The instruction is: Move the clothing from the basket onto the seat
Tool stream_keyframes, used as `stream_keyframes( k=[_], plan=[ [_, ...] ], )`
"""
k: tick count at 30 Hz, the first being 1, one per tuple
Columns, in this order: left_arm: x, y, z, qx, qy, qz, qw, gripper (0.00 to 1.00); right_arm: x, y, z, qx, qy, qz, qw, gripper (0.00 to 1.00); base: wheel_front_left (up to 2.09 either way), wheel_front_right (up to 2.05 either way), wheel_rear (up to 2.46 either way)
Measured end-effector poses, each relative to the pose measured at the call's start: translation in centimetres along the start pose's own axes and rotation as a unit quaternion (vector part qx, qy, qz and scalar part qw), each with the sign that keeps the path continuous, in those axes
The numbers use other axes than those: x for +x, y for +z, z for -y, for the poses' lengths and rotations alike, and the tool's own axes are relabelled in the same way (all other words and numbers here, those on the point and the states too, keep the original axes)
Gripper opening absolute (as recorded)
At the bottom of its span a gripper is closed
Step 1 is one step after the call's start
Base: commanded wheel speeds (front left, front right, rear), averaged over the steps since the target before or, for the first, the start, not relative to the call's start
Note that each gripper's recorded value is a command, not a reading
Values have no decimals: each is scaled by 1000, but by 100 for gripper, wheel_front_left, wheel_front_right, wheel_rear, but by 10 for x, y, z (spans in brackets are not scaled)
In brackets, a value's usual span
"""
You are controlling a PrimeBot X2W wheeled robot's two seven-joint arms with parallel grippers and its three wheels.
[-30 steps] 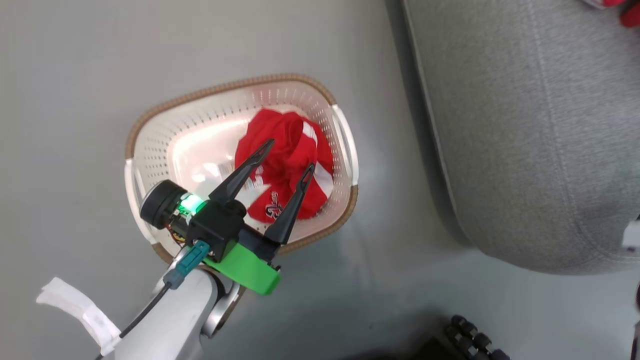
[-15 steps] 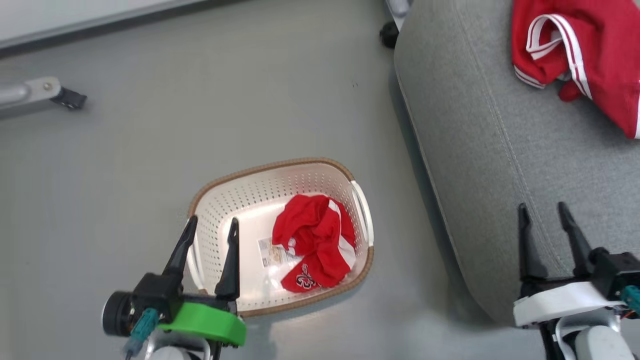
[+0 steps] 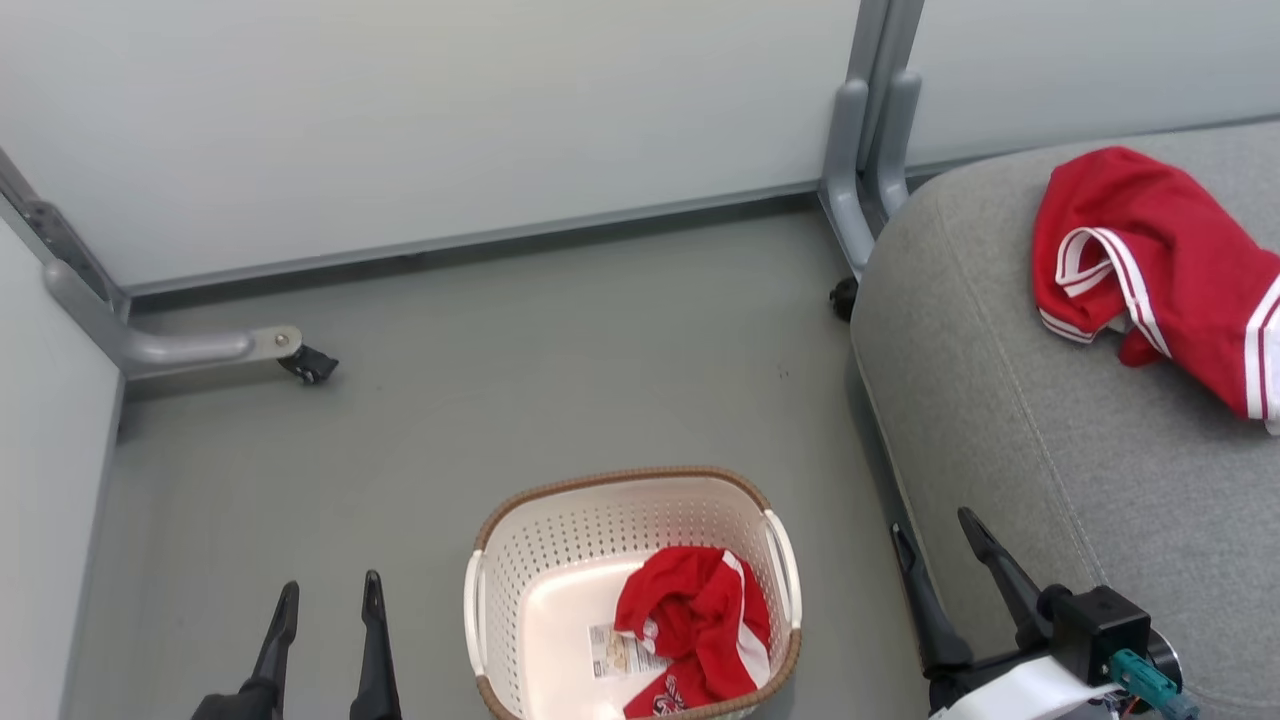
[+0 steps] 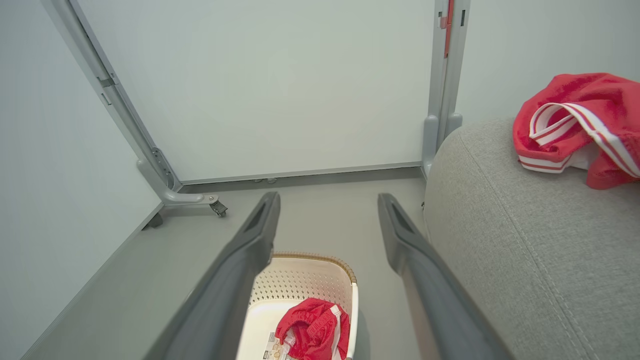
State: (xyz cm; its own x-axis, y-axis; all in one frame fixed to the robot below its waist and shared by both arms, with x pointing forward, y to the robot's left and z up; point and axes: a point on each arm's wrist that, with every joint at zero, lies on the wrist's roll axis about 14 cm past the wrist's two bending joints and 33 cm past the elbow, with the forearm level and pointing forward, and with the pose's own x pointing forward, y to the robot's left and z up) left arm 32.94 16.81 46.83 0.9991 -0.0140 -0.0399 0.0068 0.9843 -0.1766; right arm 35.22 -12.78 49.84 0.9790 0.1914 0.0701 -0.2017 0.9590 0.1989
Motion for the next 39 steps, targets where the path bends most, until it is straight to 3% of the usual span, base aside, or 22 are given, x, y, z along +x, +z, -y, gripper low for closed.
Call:
stream_keyframes(
  k=[13, 39],
  plan=[
    [-45, 26, 1, 1, 7, 55, 998, 100, -34, 31, -12, 2, 8, 53, 999, 100, 0, 0, 0],
    [-50, 26, 8, 6, -7, 57, 998, 100, -45, 34, -4, 11, -8, 61, 998, 100, 0, 0, 0]
  ],
)
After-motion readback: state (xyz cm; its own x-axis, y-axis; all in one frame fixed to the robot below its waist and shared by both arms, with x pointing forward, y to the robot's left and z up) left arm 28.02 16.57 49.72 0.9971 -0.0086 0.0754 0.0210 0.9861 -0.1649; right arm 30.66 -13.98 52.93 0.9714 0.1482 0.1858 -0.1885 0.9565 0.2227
